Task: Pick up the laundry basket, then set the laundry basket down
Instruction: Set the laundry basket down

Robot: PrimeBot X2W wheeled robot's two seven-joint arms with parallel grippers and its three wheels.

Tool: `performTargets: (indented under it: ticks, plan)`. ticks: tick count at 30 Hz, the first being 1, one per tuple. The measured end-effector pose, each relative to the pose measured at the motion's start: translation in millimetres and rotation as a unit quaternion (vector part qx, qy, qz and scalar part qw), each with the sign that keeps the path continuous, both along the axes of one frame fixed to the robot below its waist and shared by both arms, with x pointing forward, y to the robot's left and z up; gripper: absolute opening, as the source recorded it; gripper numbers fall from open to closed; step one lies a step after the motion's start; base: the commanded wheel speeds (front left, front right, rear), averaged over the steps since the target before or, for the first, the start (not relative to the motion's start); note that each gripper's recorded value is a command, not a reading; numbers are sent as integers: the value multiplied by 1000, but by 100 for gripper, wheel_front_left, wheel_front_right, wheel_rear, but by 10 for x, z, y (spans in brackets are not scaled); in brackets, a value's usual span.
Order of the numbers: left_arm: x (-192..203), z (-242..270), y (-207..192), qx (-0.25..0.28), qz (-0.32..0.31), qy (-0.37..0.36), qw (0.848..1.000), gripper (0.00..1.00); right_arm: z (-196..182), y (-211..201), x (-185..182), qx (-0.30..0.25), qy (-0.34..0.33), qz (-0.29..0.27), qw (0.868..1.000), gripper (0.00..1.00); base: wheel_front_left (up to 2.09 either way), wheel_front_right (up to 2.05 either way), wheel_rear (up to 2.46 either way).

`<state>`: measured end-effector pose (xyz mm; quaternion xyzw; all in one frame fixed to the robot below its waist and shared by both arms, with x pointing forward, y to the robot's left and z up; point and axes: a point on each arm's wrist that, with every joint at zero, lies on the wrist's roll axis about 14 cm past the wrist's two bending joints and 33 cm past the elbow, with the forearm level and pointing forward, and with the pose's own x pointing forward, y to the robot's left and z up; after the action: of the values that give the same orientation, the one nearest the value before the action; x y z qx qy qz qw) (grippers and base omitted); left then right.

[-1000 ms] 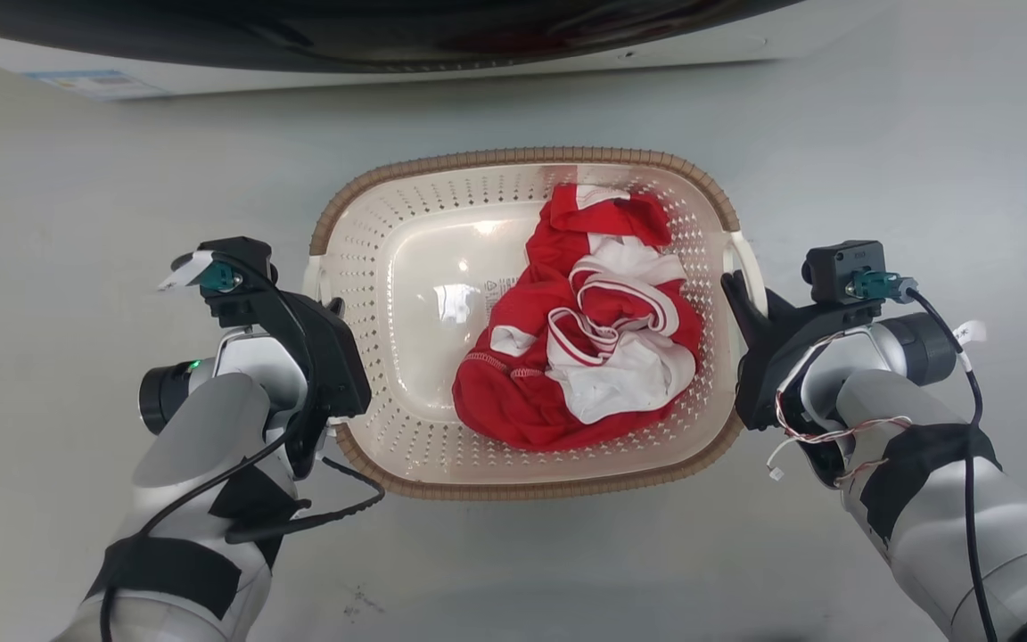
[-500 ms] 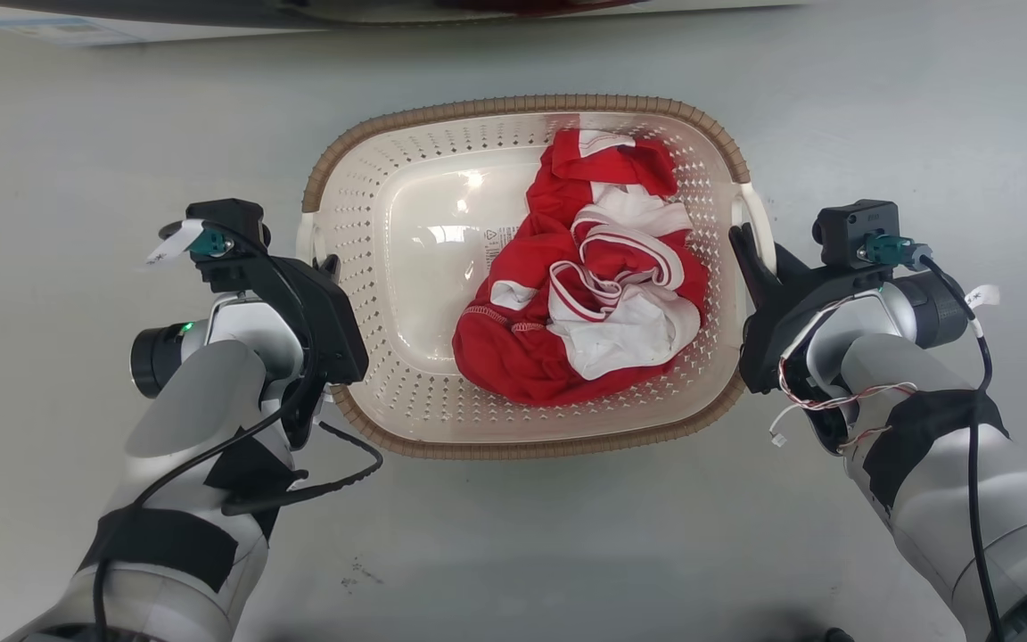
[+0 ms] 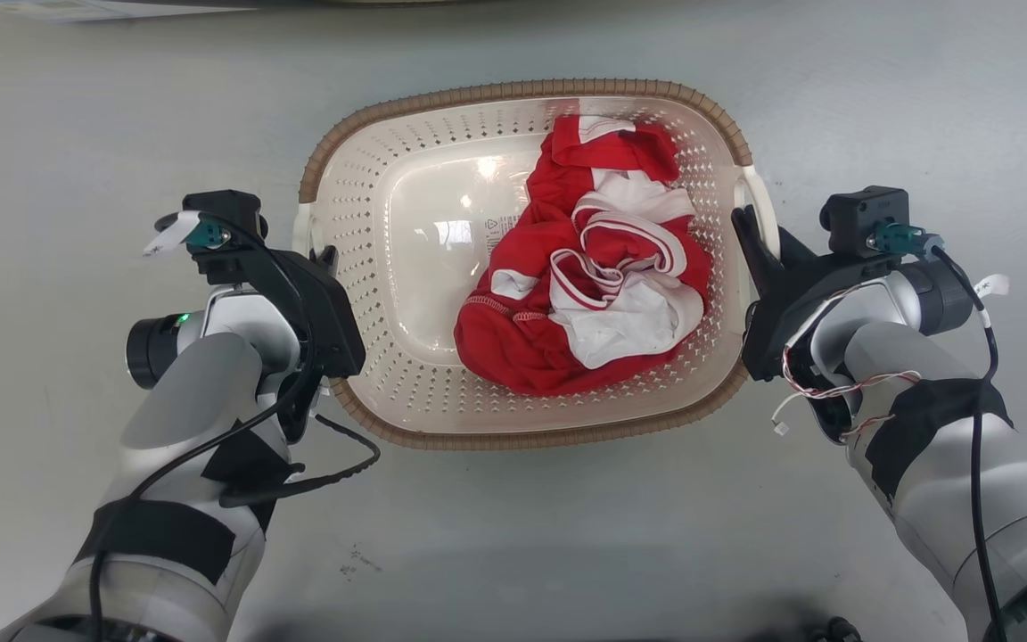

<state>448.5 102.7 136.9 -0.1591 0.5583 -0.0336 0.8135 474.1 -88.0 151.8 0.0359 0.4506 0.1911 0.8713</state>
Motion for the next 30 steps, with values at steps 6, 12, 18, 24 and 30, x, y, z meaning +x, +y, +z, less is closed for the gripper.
performTargets:
  ticks: [6, 12, 18, 24, 30]
  plan:
    - [-1, -6, 8, 1, 1, 0, 1000, 0, -8, -1, -1, 0, -2, -1, 1000, 0, 0, 0, 0]
    - [-2, 13, 2, -3, 2, -1, 1000, 23, 13, 13, 8, 1, -5, -1, 1000, 27, 0, 0, 0]
    - [62, 65, 72, 0, 5, -11, 1000, 100, 49, 23, 19, 1, -9, 4, 1000, 100, 0, 0, 0]
    - [109, 173, 69, -2, 2, -25, 1000, 100, 157, 42, 61, 3, -22, 6, 1000, 100, 0, 0, 0]
    - [71, 302, 75, 0, 2, -49, 999, 100, 289, 25, 17, 7, -30, -1, 1000, 100, 0, 0, 0]
